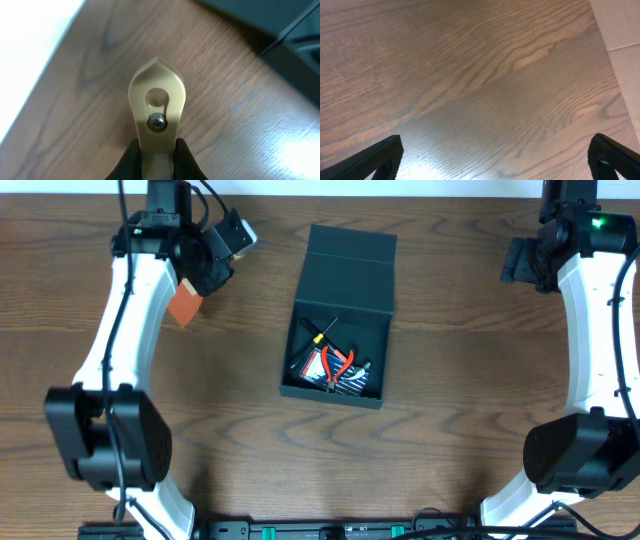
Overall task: Pack container
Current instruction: 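Carry the scraper with the left gripper and lower it into the box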
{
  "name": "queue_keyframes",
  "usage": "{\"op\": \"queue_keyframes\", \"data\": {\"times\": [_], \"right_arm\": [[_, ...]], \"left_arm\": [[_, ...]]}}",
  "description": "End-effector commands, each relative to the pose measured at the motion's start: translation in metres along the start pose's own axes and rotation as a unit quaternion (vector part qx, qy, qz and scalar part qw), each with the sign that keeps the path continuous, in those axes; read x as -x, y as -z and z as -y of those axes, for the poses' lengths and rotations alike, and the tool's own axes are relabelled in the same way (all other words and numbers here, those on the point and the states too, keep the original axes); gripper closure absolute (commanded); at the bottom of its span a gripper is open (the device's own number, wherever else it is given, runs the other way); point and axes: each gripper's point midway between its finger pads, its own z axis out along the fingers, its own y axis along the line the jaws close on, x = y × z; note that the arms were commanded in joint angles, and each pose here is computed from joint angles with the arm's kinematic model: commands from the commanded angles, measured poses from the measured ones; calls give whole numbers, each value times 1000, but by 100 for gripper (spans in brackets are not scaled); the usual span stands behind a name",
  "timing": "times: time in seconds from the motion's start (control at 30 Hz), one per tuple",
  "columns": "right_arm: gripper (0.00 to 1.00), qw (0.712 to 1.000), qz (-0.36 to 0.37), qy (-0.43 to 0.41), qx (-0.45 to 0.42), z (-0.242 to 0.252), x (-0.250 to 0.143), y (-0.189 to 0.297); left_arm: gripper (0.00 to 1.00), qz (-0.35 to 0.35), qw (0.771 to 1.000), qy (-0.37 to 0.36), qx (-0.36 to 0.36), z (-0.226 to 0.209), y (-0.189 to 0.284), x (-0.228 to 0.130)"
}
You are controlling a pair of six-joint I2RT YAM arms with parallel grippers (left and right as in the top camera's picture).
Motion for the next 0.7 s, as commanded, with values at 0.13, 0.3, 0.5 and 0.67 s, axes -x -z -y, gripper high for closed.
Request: {"op": "queue_keyframes", "data": {"times": [0.13, 0.3, 0.5, 0.67], "right_arm": [[1, 1000, 9, -8, -5, 4, 5, 5], [1, 1000, 9, -8, -5, 4, 5, 5], [1, 1000, 9, -8, -5, 4, 5, 5], [1, 1000, 9, -8, -5, 4, 5, 5]], "left_arm": [[94, 81, 996, -41, -3, 26, 51, 57], [94, 103, 991, -78, -15, 55, 61, 87], [94, 118, 984, -123, -47, 99, 59, 115], [95, 132, 975, -163, -73, 139, 60, 138]]}}
